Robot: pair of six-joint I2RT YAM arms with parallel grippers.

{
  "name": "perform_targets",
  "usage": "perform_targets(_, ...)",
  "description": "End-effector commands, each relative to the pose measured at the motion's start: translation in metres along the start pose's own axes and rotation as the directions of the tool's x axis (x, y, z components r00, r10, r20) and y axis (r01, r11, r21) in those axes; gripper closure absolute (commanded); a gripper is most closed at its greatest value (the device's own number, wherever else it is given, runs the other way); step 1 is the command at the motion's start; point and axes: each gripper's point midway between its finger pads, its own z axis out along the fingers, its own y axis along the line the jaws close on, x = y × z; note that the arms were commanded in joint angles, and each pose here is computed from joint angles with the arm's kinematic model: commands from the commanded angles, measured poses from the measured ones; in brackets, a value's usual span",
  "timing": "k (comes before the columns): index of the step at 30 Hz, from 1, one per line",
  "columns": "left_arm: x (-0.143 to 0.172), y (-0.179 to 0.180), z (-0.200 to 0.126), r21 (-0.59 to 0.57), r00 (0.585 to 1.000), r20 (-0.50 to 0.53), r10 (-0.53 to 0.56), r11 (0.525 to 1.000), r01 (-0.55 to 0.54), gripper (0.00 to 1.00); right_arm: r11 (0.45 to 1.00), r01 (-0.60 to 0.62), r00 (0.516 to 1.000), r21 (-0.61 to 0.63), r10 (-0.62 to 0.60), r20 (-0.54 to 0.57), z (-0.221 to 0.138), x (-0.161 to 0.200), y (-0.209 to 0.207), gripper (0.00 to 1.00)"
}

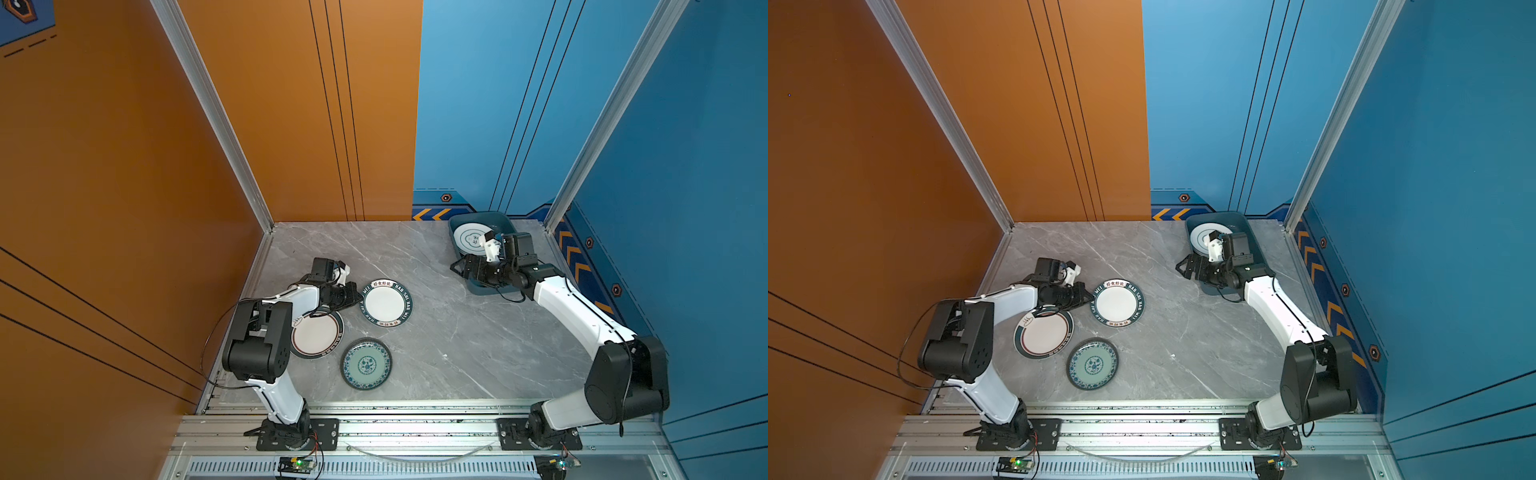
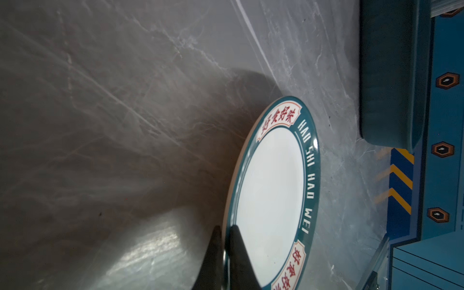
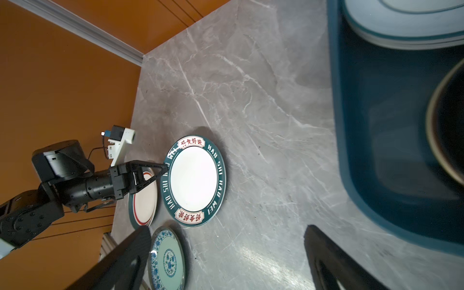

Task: Place the plates into the plastic bin on the countertop
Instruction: Pick up the plate from the center of the table, then place the plate in the plastic bin.

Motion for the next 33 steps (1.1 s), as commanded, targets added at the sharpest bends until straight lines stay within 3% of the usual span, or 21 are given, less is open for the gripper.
perform_targets(1, -0.011, -0.015, -0.015, 0.028, 0.999, 0.035, 0.003, 1.000, -0.004, 1.00, 0.995, 0.004, 0.999, -0.102, -0.008, -0.042, 0.015, 0.013, 0.015, 0.03)
perform_targets(7, -0.027, -0.037, -0.036, 0.085, 0.997, 0.075, 0.008, 0.996, -0.014, 1.00, 0.983, 0.040, 0.995, -0.178, -0.055, -0.083, 0.031, 0.030, 0.029, 0.03)
perform_targets(19, -0.040, -0.071, -0.063, 0.195, 0.992, 0.129, -0.007, 0.981, -0.018, 1.00, 0.968, -0.014, 0.992, -0.251, -0.019, -0.129, 0.074, 0.047, 0.031, 0.04)
perform_targets(33, -0.040, -0.090, -0.071, 0.210, 0.989, 0.146, 0.015, 0.977, -0.046, 1.00, 0.937, -0.045, 0.986, -0.346, -0.014, -0.166, 0.120, 0.063, 0.055, 0.05)
